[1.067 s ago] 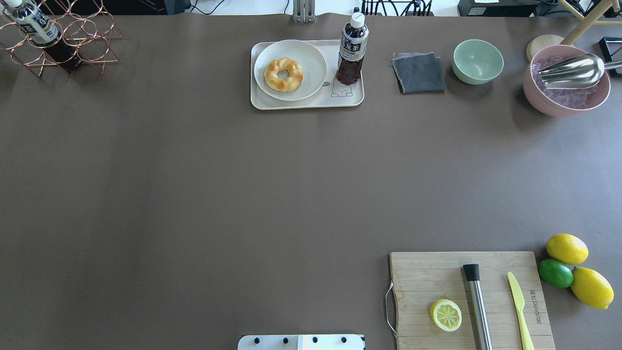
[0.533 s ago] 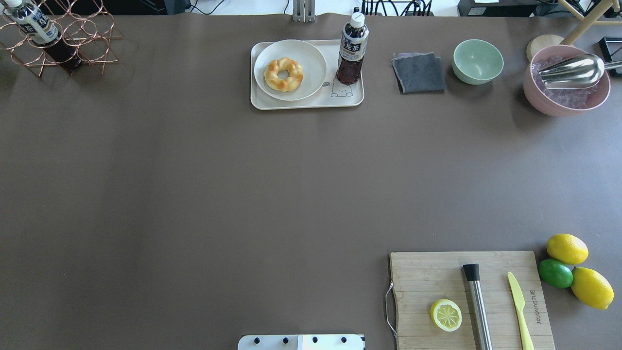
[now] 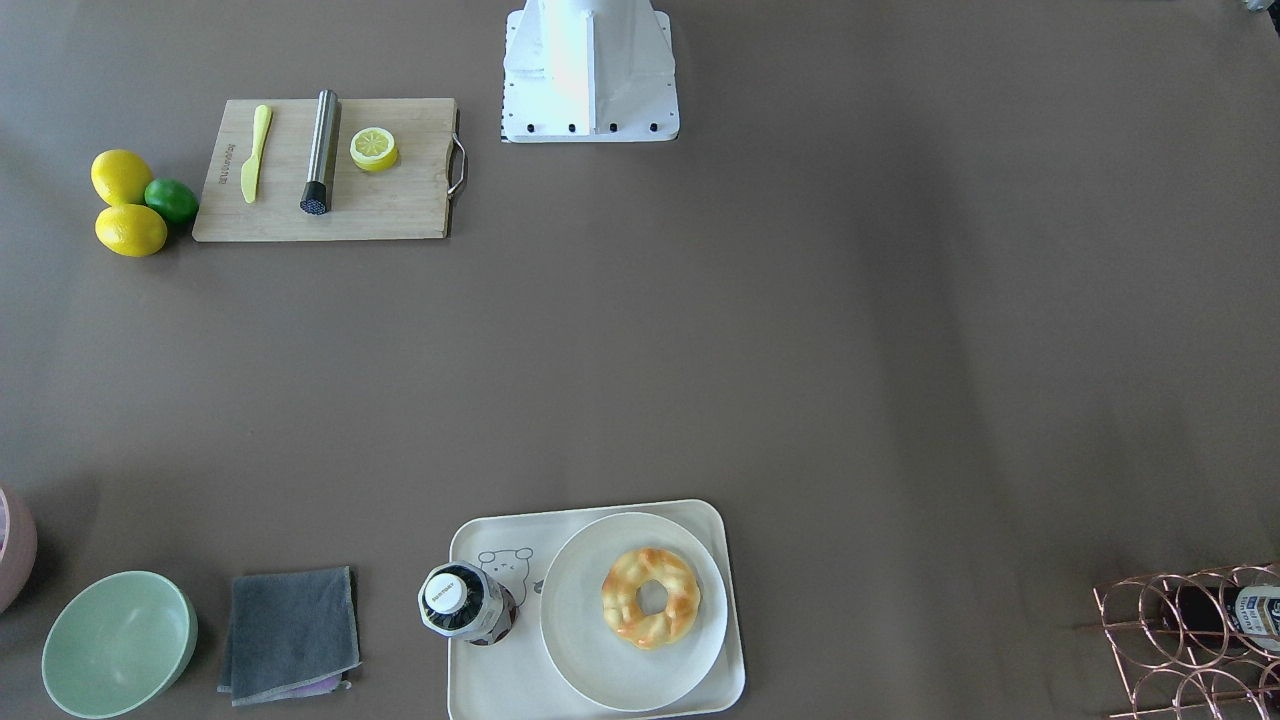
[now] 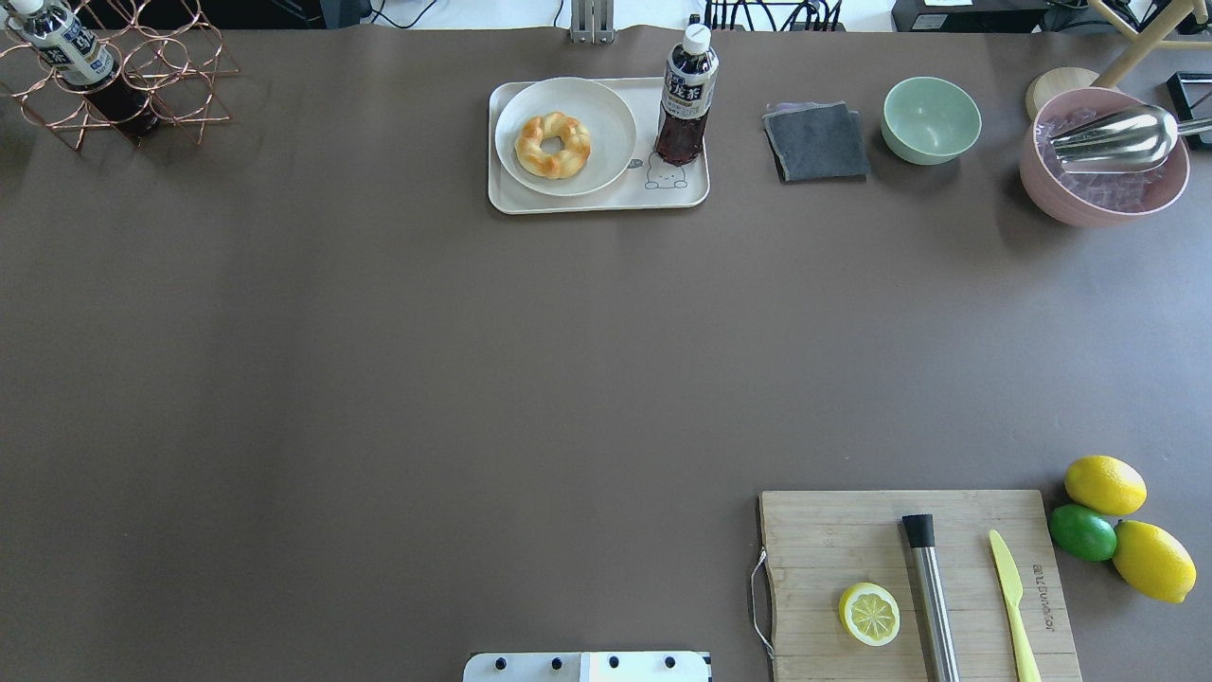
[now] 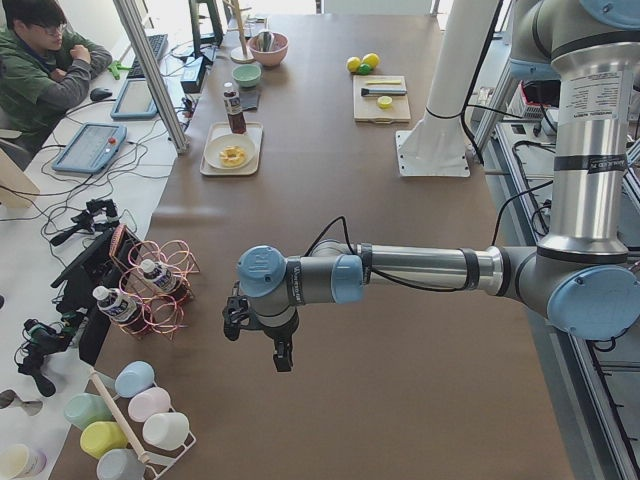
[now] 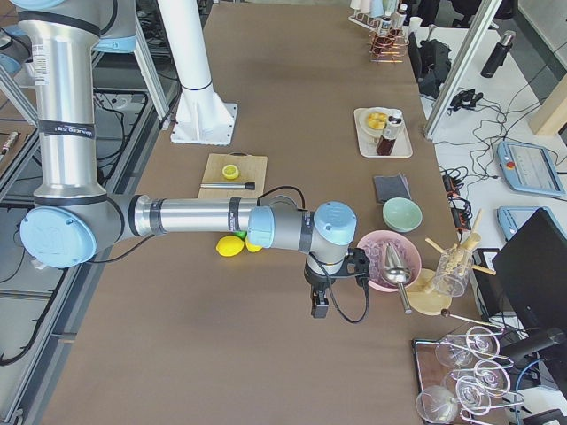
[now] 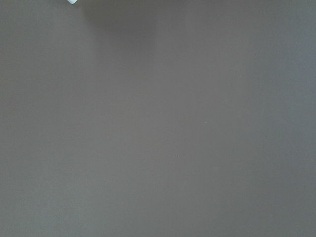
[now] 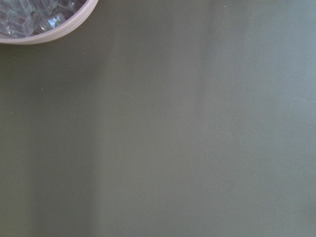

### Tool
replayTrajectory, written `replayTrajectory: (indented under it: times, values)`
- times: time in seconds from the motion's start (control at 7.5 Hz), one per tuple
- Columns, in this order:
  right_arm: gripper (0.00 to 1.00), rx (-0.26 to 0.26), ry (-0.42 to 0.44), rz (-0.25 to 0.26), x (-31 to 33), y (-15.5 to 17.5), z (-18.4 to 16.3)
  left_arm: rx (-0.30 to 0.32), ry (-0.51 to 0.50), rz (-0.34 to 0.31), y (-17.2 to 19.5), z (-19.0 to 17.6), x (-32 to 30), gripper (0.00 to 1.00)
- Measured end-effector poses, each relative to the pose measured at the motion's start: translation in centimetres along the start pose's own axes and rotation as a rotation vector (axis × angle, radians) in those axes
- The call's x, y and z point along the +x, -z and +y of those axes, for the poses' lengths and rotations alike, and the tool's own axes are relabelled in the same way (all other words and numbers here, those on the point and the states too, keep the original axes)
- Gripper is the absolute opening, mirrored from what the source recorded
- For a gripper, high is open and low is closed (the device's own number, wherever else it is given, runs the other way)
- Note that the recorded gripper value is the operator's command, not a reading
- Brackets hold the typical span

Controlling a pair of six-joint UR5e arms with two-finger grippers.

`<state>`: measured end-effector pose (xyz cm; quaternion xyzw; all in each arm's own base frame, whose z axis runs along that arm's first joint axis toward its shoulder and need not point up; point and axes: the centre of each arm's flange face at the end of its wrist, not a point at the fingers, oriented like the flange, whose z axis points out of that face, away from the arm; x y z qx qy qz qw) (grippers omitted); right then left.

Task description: Place donut on tray

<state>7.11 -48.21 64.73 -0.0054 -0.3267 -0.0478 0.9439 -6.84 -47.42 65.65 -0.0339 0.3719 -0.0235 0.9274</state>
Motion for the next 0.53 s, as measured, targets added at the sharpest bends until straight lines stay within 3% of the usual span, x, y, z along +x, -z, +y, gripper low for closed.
replayTrajectory:
  times: [0.53]
  values:
    - [1.0,0.0,-0.001,-0.001,-0.01,0.0,0.0,-0.001,0.001,0.008,-0.04,0.12,0.04,0.99]
